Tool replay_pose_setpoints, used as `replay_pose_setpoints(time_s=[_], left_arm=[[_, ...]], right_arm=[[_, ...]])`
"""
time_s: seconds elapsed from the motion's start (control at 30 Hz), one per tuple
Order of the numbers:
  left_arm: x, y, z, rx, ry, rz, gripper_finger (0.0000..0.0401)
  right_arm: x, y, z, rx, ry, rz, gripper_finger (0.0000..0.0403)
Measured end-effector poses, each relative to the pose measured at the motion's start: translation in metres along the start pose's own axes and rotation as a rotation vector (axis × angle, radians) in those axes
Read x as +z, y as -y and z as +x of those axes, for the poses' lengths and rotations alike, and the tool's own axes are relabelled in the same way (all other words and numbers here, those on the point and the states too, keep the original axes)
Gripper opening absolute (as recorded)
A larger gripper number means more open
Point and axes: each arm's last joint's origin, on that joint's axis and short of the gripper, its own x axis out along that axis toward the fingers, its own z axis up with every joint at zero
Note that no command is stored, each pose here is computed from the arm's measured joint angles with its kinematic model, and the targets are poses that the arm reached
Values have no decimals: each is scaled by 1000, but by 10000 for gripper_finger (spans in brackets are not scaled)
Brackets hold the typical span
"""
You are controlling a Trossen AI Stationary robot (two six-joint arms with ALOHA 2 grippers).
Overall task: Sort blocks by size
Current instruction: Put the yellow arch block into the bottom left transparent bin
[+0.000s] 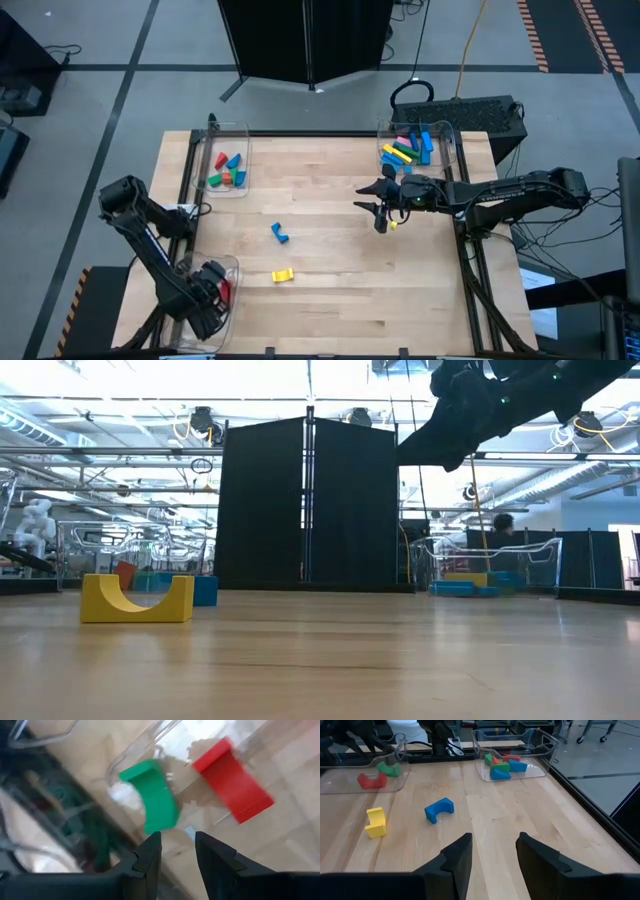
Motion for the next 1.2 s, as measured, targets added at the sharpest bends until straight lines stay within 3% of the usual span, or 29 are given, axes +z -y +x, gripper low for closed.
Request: replay_pose_setpoints(time_s=[0.1, 0.3, 0.47, 0.63, 0.83, 1.03, 1.2], left_arm=[[2, -5, -4, 25, -56, -13, 123], [10, -14, -18, -39, -69, -40, 123], [17, -14, -36, -132, 21, -46, 123], [29, -11, -59, -190, 171, 23, 123], [56, -7, -80, -220, 410, 131, 123], [75, 17, -82, -237, 675, 385, 123], [85, 35, -74, -181, 734, 526, 143]], right_arm=[[0, 0, 0, 0, 5, 1, 148], [1, 0, 0, 2, 10, -8, 148], [-1, -6, -1, 83, -6, -28, 148], [-4, -11, -2, 109, -39, -37, 148], [-10, -18, -3, 128, -100, 4, 148], [-11, -28, -6, 89, -99, 53, 148], [-16, -40, -10, 67, -124, 91, 148]])
